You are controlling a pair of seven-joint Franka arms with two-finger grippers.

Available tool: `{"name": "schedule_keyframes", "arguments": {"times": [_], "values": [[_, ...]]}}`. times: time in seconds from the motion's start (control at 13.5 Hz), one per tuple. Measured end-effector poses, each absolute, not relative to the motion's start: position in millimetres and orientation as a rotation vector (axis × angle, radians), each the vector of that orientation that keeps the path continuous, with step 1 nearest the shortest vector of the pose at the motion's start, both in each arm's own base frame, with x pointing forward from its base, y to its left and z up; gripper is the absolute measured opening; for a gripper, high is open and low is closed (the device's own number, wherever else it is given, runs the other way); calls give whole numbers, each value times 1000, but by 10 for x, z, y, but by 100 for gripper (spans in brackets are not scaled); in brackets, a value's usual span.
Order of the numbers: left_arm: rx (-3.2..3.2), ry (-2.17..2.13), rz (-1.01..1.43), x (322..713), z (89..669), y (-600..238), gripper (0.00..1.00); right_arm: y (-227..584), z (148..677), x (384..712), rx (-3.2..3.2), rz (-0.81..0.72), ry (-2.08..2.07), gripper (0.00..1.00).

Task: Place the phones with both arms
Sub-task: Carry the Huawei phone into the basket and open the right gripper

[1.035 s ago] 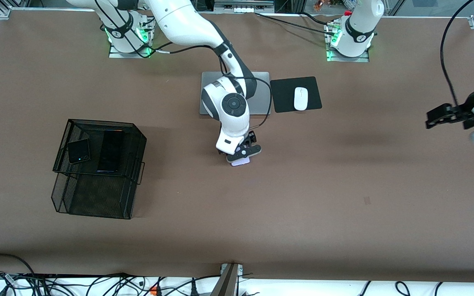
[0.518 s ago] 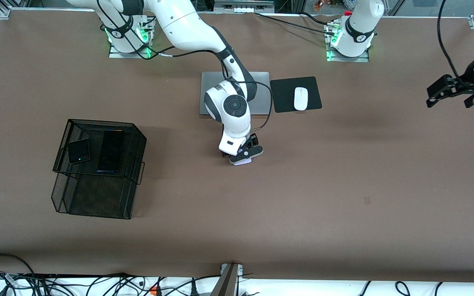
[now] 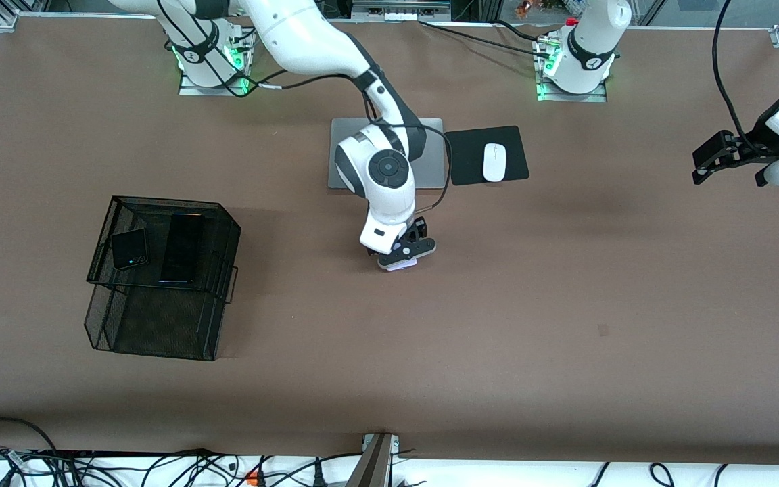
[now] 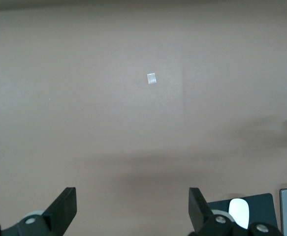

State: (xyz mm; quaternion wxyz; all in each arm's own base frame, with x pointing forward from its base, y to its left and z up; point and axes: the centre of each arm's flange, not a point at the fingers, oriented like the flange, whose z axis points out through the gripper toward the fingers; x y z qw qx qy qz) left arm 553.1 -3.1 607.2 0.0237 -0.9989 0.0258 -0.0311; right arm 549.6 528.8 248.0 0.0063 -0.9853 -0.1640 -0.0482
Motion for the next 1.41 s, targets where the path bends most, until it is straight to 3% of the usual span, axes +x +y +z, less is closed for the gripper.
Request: {"name": "schedule_keyframes", "arguments": {"times": [0.37,0.59,0.96,1.41], "values": [[-3039,124,-92,5612,6076,-8,100,4266,3945,5950,-3181,-30,-273,85],[-3024,139,-86,5640,6121,-50,100,3157,4318,6426,-3237,8,-111,85],[-3023,141,-84,5725,6155,-55,100,1270,4172,7153,-3256,-31,-62,85],[-3024,140,-71,5744,6148,-54,100,275,3318,7467,-3193,-36,-188,85]]}}
